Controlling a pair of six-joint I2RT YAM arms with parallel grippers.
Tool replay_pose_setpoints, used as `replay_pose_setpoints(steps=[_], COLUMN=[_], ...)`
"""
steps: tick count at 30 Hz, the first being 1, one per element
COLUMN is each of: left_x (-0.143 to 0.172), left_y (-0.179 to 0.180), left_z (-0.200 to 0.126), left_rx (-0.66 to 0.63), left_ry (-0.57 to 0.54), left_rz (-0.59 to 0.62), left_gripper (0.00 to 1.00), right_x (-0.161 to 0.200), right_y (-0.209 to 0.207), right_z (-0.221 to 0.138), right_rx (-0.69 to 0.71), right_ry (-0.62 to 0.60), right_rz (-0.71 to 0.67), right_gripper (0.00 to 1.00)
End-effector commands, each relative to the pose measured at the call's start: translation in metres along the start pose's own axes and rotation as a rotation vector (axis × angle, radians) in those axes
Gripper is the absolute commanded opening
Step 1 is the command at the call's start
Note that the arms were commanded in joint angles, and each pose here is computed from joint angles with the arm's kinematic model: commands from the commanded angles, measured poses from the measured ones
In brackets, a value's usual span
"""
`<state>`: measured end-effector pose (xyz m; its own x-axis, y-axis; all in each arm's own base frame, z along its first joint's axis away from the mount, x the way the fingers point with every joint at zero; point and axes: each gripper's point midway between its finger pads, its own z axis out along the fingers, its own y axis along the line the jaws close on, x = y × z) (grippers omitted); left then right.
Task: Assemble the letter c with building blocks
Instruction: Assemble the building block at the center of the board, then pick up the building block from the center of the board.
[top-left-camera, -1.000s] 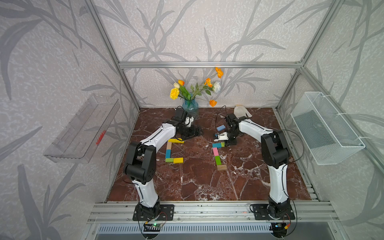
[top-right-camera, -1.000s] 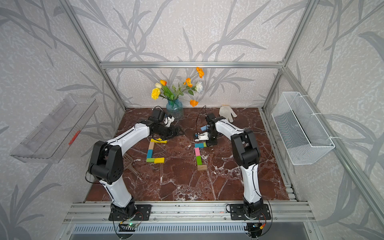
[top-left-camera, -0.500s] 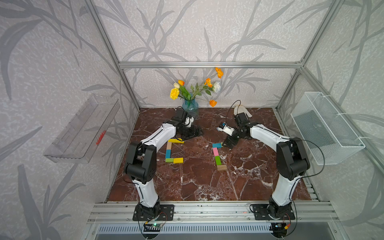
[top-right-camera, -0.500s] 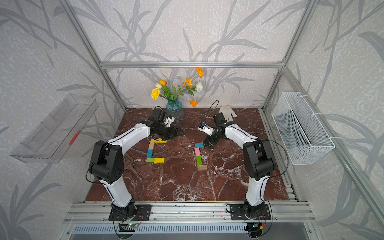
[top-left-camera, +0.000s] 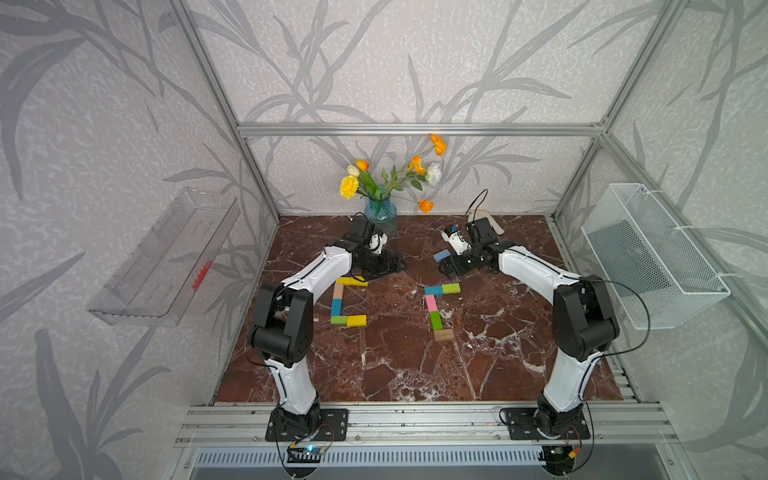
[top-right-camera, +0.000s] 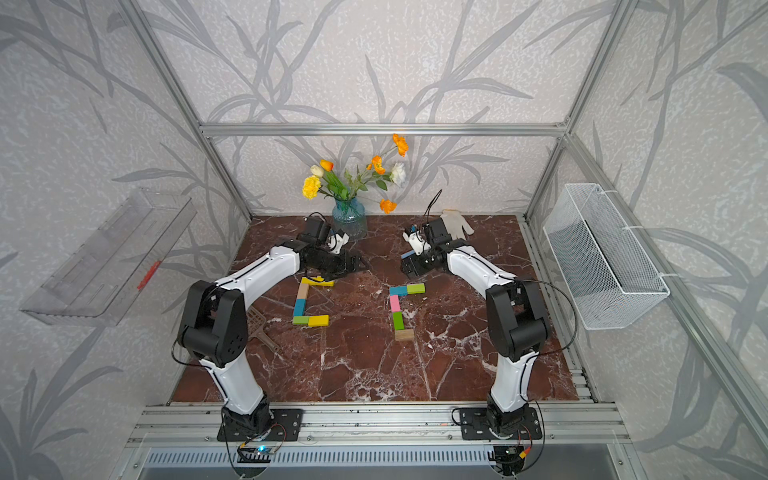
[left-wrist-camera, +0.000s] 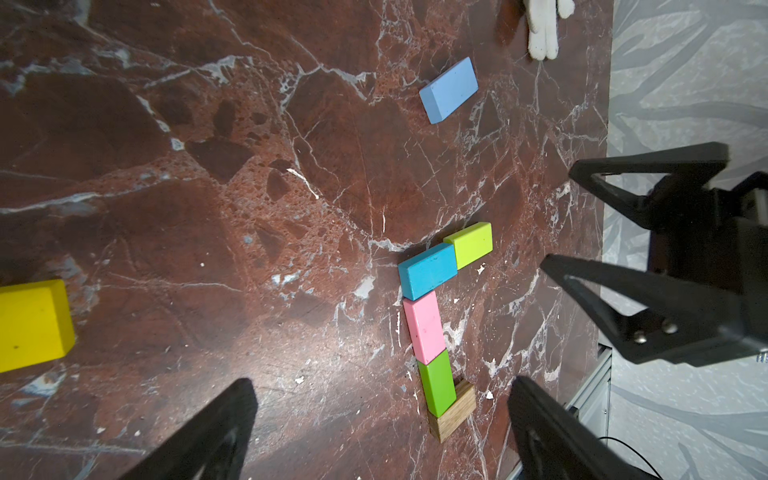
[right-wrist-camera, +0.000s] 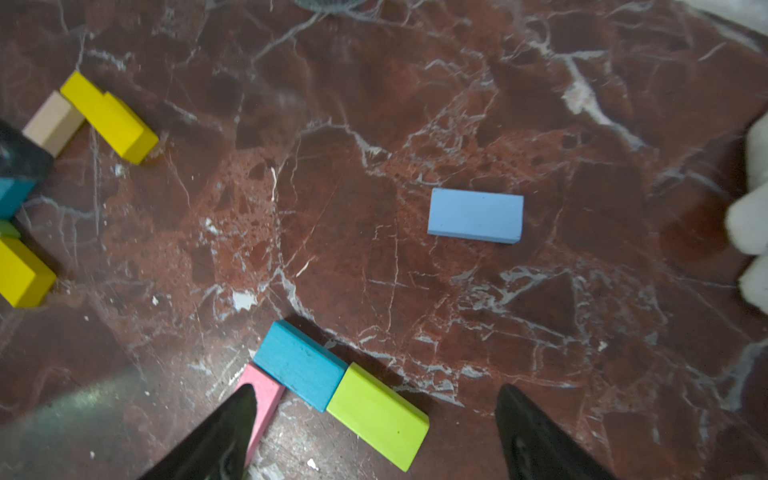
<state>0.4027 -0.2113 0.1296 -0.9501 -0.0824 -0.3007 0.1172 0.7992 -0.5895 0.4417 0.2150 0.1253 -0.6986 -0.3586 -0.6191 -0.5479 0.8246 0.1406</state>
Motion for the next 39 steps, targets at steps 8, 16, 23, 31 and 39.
replay_pose_setpoints(steps=[8,16,23,31,39], left_x=[-0.007,-0.007,-0.009,-0.009,-0.009], left_y=[-0.003,-0.004,-0.005,-0.003,-0.001], left_z=[-0.008,-0.011,-0.014,-0.014,-0.013], left_rx=[0.000,-0.002,0.001,-0.001,-0.006], left_ry=[-0.031,-0.039,-0.047,-0.046,-0.045], left_rz=[0.021,0.027,0.030,0.026,0.024], left_gripper=[0.95,0.95,0.95,0.95,0.95], right_x=[-0.015,0.001,0.007,-0.005,-0.001], right_y=[-0.029,-0.036,-0.039,-0.046,-0.057], right_z=[0.024,0.049,0.066,0.084,0.096], right_rx=[0.122,0.214,0.250,0.263,0.336], right_ry=[0.082,0.115,0.132,0.115,0.133], right_rz=[0.592,0.888,0.958,1.015,1.062], right_gripper=[0.72,0.64,0.57,0.50,0.49])
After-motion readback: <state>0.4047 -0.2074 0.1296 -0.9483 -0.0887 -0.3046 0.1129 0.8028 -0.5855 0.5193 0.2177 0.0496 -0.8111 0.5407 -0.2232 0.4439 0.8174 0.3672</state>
